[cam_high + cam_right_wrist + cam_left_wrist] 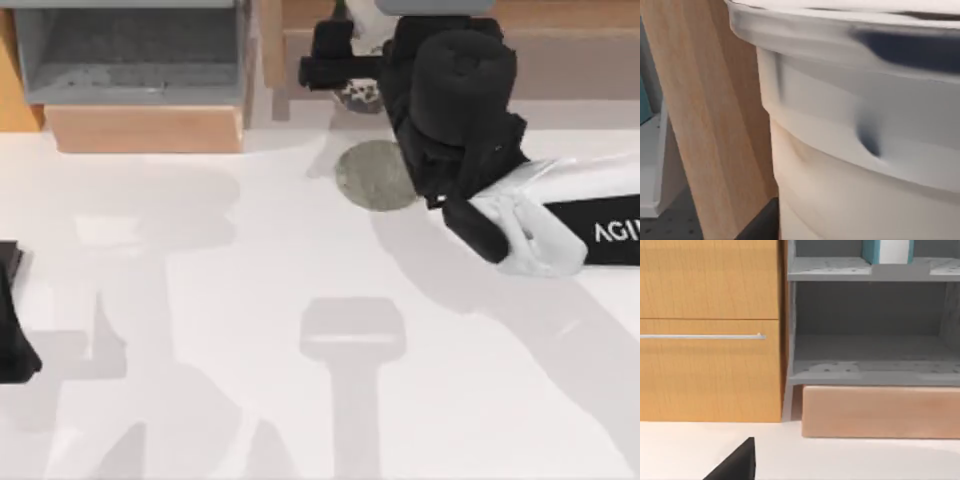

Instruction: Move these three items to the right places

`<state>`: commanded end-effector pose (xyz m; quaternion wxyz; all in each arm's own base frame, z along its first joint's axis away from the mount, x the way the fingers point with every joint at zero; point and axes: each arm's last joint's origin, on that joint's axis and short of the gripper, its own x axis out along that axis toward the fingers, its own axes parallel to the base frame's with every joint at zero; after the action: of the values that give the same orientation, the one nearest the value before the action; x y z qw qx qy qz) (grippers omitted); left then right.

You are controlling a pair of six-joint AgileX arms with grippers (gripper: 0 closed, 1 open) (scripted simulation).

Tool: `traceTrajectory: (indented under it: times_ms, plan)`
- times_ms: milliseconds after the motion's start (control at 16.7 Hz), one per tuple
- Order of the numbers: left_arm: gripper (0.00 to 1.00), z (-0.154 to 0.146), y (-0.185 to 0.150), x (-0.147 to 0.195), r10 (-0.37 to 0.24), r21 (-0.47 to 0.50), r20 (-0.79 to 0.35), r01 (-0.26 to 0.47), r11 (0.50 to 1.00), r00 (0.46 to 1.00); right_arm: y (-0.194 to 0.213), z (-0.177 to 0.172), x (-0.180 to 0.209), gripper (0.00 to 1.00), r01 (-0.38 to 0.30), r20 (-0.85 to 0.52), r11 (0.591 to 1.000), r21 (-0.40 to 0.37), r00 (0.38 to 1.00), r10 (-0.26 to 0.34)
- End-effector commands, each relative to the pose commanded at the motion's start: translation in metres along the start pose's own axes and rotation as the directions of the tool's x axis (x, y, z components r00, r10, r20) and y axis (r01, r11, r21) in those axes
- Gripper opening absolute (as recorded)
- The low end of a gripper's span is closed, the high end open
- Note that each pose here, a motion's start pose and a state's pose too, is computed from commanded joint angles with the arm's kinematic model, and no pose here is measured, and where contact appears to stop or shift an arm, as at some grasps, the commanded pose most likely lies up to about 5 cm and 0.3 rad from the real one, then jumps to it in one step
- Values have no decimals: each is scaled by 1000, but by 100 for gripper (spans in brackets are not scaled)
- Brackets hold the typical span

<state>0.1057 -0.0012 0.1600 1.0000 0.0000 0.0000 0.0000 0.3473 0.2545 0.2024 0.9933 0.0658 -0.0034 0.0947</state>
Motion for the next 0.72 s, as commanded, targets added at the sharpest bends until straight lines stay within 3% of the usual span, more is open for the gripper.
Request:
traceTrajectory:
  times_ms: [180,300,720]
  plan:
    - [100,0,0,0,0,0,0,0,1000,1000,37,-32,-8,0,-32,-10,999,16,999,32]
    - [100,0,0,0,0,0,0,0,1000,1000,47,-52,-8,0,-21,-10,1000,6,1000,21]
    - [100,0,0,0,0,0,0,0,1000,1000,4,-92,23,0,162,2,980,-119,987,-163]
